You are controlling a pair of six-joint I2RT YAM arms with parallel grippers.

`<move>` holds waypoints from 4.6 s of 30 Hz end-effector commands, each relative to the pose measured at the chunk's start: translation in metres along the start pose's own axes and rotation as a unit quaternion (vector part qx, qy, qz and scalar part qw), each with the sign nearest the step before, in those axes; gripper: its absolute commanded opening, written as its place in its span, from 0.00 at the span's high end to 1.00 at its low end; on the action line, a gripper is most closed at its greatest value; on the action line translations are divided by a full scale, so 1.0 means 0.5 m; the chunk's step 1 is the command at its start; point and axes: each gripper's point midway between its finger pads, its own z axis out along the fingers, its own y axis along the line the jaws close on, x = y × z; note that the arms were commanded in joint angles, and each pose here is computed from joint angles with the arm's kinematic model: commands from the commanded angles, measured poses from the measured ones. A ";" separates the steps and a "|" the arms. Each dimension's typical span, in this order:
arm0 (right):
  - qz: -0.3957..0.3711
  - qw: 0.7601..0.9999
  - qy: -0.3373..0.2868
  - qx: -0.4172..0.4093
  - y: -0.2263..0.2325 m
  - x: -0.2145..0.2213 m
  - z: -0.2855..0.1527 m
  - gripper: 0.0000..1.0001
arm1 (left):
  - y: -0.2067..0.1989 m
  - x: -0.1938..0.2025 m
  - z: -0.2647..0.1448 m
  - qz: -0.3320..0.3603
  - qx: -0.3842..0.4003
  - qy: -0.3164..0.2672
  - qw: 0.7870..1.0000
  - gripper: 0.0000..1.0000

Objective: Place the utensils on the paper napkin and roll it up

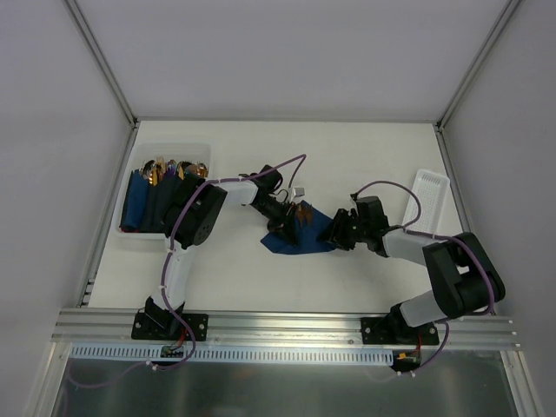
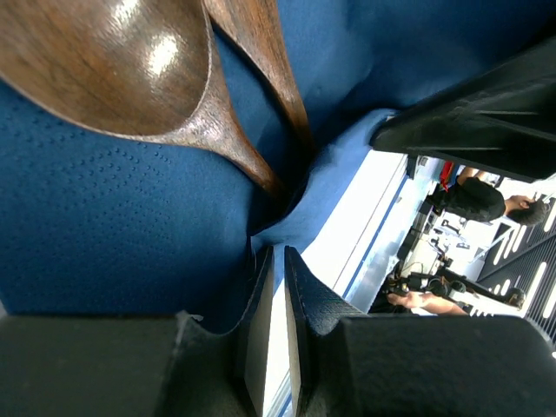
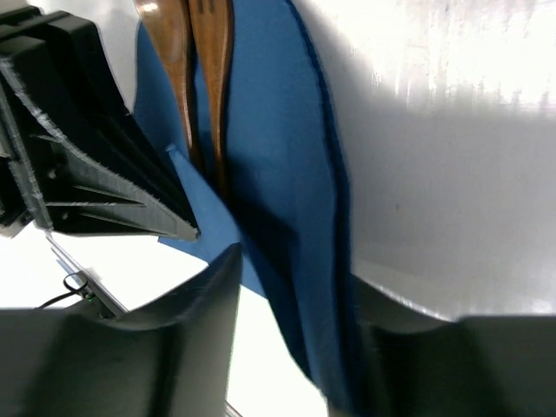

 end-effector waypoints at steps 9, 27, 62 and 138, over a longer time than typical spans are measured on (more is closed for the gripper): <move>0.019 0.956 0.137 0.258 -0.222 0.175 -0.027 0.94 | 0.041 0.007 -0.002 -0.009 -0.028 -0.004 1.000 0.88; -0.013 0.970 0.063 0.236 -0.111 0.078 -0.110 0.52 | 0.043 0.012 -0.002 -0.008 -0.030 -0.003 1.000 0.88; 0.074 0.993 -0.054 0.080 -0.074 -0.030 -0.108 0.96 | 0.047 0.005 0.001 -0.012 -0.027 -0.009 1.000 0.88; 0.086 0.990 -0.069 0.088 -0.085 -0.049 -0.054 0.87 | -0.110 -0.017 -0.050 0.040 0.100 -0.044 0.993 0.81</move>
